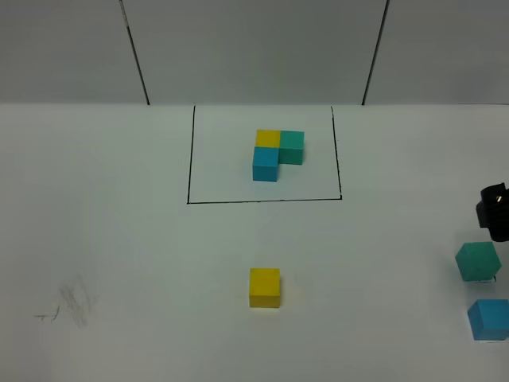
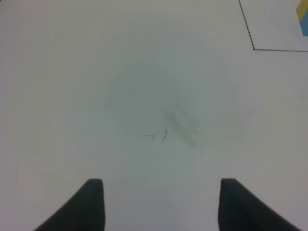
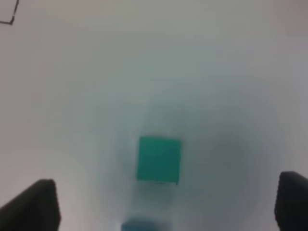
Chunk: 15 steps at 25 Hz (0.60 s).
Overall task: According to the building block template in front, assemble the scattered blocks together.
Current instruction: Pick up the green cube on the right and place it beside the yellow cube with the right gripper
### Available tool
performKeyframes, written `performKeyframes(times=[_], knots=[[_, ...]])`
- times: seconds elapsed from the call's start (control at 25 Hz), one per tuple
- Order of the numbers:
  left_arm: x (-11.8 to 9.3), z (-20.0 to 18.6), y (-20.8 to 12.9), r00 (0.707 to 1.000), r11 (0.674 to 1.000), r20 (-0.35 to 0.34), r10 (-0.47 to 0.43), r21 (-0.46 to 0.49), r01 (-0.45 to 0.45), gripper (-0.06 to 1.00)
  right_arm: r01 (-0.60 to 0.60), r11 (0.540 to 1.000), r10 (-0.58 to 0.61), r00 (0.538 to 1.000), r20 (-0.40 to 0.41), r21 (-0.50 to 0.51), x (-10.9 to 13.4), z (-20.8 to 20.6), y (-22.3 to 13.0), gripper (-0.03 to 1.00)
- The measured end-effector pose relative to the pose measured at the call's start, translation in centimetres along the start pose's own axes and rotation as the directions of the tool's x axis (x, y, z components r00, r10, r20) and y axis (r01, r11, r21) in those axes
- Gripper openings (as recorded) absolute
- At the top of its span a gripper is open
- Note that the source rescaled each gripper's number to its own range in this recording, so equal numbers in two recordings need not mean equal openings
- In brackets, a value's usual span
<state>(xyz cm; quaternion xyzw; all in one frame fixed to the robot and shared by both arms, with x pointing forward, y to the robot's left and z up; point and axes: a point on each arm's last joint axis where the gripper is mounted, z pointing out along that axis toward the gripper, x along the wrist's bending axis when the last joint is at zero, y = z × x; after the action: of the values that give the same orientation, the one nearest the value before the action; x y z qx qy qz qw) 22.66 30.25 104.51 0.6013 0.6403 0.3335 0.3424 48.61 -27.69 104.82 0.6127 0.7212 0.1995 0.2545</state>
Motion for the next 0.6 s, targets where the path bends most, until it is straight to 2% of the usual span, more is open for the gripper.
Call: performKeyframes(times=[0.32,0.6], knots=[[0.0,0.0,0.0,1.0,1.0,0.0,0.0,0.0,0.0,0.16,-0.08,0.993,0.081,0.997,-0.002,0.081,0.4,3.3,-1.2,0.84],[0.0,0.0,0.0,1.0,1.0,0.0,0.0,0.0,0.0,0.16,-0.084,0.987,0.086,0.996,-0.004,0.14,0.8,5.9,-1.9,0.84]])
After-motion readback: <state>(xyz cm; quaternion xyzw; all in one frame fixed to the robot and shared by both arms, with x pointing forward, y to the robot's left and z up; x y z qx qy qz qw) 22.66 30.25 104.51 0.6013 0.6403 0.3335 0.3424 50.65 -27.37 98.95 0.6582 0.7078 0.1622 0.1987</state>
